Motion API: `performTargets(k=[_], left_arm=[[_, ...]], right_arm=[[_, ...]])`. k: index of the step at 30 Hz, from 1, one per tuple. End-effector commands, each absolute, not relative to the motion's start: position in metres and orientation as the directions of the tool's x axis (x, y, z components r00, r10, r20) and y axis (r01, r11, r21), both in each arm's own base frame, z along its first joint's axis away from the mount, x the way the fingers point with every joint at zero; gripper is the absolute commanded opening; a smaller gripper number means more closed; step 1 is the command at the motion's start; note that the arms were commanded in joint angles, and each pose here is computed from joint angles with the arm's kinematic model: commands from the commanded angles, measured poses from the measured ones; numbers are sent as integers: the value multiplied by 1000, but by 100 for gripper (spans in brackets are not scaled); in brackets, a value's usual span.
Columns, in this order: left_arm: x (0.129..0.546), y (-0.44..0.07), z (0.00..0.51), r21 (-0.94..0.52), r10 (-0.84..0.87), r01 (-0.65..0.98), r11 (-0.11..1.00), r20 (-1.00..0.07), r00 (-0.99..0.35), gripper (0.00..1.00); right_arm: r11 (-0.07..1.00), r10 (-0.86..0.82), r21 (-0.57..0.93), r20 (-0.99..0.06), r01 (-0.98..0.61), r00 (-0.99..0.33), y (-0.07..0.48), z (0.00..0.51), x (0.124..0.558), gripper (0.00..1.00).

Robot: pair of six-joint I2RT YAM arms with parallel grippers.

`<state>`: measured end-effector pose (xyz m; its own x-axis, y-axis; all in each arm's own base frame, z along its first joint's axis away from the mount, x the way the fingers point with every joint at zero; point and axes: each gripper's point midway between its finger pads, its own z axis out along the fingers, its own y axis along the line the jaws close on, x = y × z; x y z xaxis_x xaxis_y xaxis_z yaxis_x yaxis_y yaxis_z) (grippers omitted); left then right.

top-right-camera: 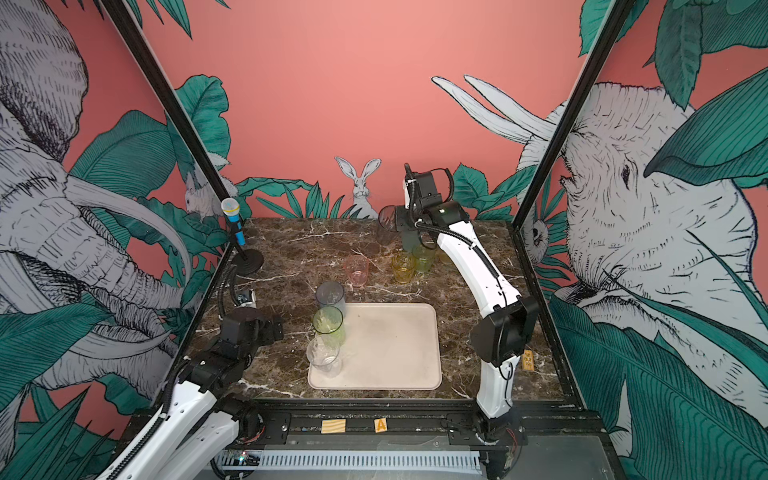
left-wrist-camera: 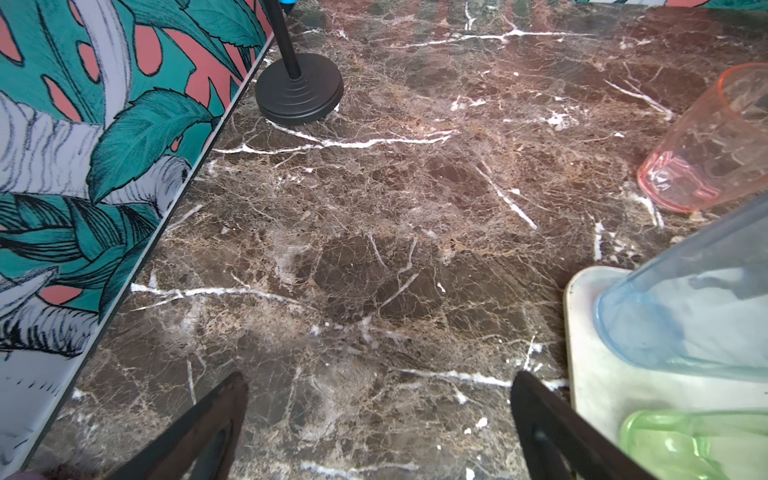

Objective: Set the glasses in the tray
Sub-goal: 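Carry the dark gray tumbler with the right gripper over the tray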

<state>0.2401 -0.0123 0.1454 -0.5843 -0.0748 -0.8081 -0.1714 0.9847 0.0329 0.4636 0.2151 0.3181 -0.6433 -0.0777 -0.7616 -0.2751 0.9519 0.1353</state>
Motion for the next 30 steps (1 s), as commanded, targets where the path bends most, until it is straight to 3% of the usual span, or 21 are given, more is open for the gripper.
performTargets(k=[1, 16, 30], left_arm=[[243, -7, 158, 32, -90, -206, 978, -826, -556, 100], [243, -5, 160, 45, -84, -215, 976, -829, -554, 99], [240, -3, 160, 40, -89, -220, 975, -831, -549, 99]], right_arm=[[942, -104, 115, -794, -315, -599, 208, 344, 442, 0], [906, -199, 84, -781, -414, -592, 205, 348, 356, 0], [873, -274, 96, -715, -478, -643, 224, 297, 310, 0]])
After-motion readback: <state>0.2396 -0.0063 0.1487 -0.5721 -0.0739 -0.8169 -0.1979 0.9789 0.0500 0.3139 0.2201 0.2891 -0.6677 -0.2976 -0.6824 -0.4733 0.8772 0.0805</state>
